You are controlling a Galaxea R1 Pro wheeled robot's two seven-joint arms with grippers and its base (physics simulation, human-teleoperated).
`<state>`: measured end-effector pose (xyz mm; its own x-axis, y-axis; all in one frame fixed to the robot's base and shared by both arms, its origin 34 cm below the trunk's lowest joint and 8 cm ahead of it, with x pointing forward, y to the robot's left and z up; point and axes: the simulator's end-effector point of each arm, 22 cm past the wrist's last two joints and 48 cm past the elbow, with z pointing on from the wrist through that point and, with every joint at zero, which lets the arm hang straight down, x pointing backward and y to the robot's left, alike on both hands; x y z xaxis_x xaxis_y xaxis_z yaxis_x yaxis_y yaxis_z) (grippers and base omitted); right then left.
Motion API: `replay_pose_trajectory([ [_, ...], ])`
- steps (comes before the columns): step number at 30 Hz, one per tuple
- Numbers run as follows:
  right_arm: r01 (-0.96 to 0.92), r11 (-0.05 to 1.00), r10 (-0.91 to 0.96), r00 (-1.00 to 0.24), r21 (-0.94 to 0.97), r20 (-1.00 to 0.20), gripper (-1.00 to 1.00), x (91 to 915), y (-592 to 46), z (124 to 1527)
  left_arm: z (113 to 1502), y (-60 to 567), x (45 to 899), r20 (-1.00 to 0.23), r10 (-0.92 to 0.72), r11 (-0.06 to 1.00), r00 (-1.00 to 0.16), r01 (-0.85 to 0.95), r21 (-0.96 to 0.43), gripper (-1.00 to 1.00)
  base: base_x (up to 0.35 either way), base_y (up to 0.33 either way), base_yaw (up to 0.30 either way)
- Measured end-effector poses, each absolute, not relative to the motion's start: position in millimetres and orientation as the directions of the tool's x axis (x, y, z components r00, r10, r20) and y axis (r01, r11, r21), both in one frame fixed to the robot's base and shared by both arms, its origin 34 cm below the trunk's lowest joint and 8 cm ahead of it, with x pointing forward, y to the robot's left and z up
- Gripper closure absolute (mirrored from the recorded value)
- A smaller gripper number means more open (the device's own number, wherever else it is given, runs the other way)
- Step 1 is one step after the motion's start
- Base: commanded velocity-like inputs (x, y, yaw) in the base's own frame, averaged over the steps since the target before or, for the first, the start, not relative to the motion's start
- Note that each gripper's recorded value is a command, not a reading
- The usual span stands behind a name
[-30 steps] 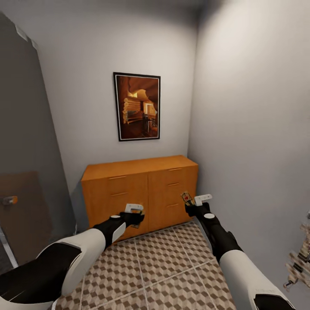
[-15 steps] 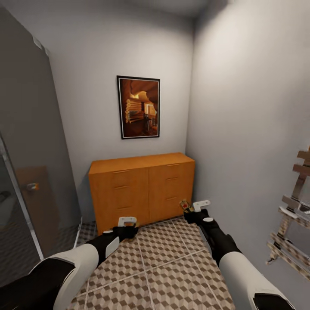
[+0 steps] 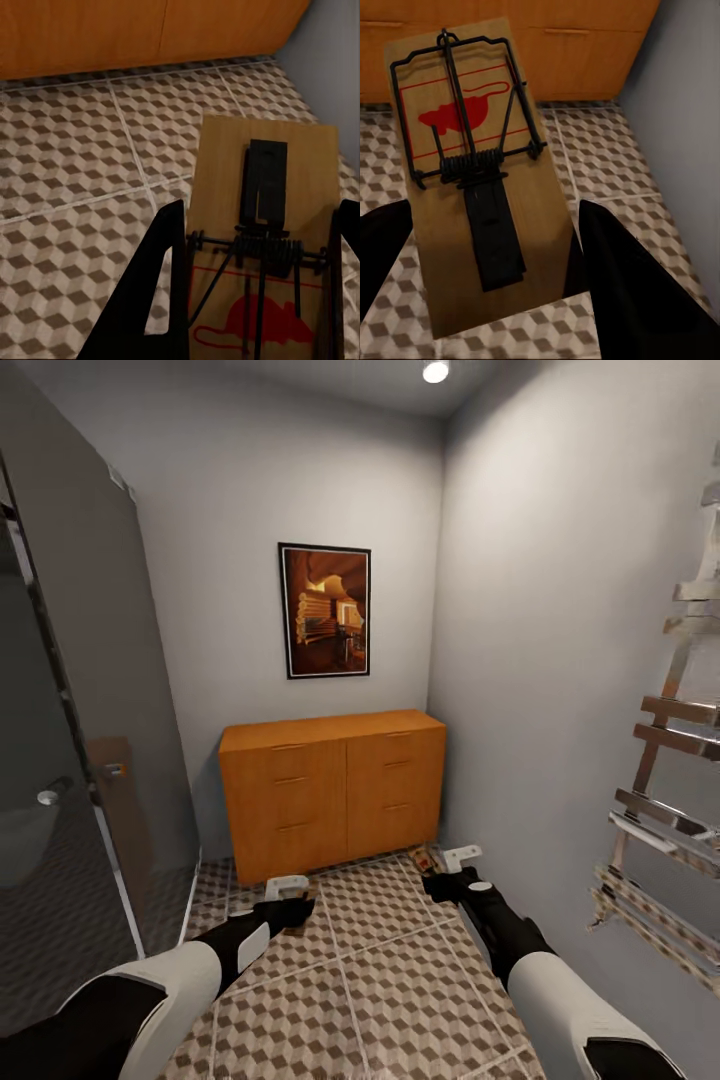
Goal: Take the four mousetraps from the cabinet in the bathroom and place them on the bathroom floor. Make sure all four end up on the same floor surface, and ensure that at least two of them are either under or directly next to the same bathroom sink.
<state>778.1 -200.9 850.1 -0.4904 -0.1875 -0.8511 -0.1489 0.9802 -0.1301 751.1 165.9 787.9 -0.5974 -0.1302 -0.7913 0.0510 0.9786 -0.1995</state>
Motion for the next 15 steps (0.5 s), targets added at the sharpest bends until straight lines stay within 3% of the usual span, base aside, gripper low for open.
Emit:
replay_pose_trajectory([
  [15, -0.154, 0.98, -0.187, -0.497, -0.126, -0.847, 1.0, 776.4, -199.0, 846.3, 787.8, 163.6, 750.6, -0.79, -0.132, 0.978, -0.598, 0.052, -0.202, 1.0, -0.346, 0.0, 0.0],
])
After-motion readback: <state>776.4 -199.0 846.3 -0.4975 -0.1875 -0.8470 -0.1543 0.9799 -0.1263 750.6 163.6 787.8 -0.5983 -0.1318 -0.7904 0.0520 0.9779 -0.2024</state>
